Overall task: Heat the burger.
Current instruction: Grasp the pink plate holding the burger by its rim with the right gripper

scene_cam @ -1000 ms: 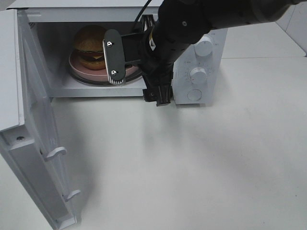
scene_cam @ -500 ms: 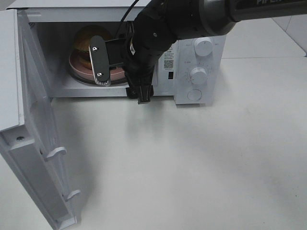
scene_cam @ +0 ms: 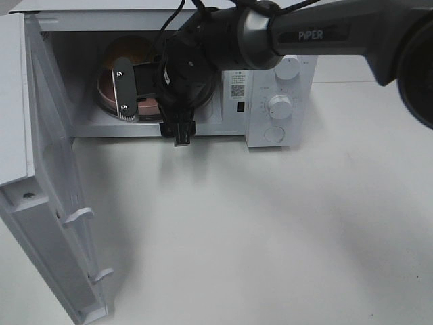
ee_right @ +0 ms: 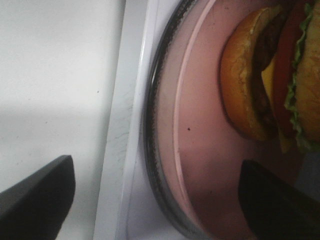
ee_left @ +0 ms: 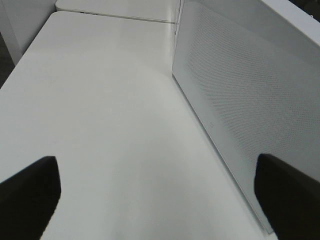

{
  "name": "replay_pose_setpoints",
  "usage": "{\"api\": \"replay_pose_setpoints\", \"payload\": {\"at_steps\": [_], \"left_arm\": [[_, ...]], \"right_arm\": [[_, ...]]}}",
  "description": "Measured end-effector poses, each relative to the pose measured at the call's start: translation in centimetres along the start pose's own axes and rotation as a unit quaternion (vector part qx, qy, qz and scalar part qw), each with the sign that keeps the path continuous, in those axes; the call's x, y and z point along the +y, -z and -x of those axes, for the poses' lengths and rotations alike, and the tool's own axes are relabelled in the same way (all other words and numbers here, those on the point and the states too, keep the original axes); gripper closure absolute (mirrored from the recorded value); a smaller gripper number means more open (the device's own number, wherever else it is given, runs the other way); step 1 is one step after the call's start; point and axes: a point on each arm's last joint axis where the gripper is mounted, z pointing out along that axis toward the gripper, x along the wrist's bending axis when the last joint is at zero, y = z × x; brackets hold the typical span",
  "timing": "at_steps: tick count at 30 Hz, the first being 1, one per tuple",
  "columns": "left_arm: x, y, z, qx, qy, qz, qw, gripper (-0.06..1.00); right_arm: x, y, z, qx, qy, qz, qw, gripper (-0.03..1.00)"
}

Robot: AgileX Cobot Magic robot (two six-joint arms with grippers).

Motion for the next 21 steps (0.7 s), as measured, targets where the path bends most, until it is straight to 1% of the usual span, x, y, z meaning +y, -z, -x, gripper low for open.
{"api": "replay_pose_setpoints", "payload": {"at_steps": [6,11,16,18,20,21], "left_arm": [[0.0,0.0,0.0,0.000,0.000,0.000,1.000,-0.03],[0.0,0.0,0.0,0.000,0.000,0.000,1.000,-0.03],[0.0,0.0,0.0,0.000,0.000,0.000,1.000,-0.03],[0.0,0.0,0.0,0.000,0.000,0.000,1.000,-0.03],[0.0,0.0,0.0,0.000,0.000,0.000,1.000,-0.03],[0.0,0.0,0.0,0.000,0.000,0.000,1.000,-0.03]], "right_arm": [[0.4,-1.8,0.2,-0.008,-0.022,0.004,1.000,0.14],[0.6,-3.6,-0.4,-0.006,-0.033,0.008,0.999,0.15],[0.3,-4.2,-0.4,-0.005,-0.048,0.012,0.999,0.17],[0.2,-4.3,-0.4,-0.007,-0.049,0.013,0.999,0.19],[0.3,-4.3,-0.3,-0.010,-0.049,0.016,0.999,0.26],[0.3,-4.3,-0.3,-0.010,-0.049,0.016,0.999,0.26]]}}
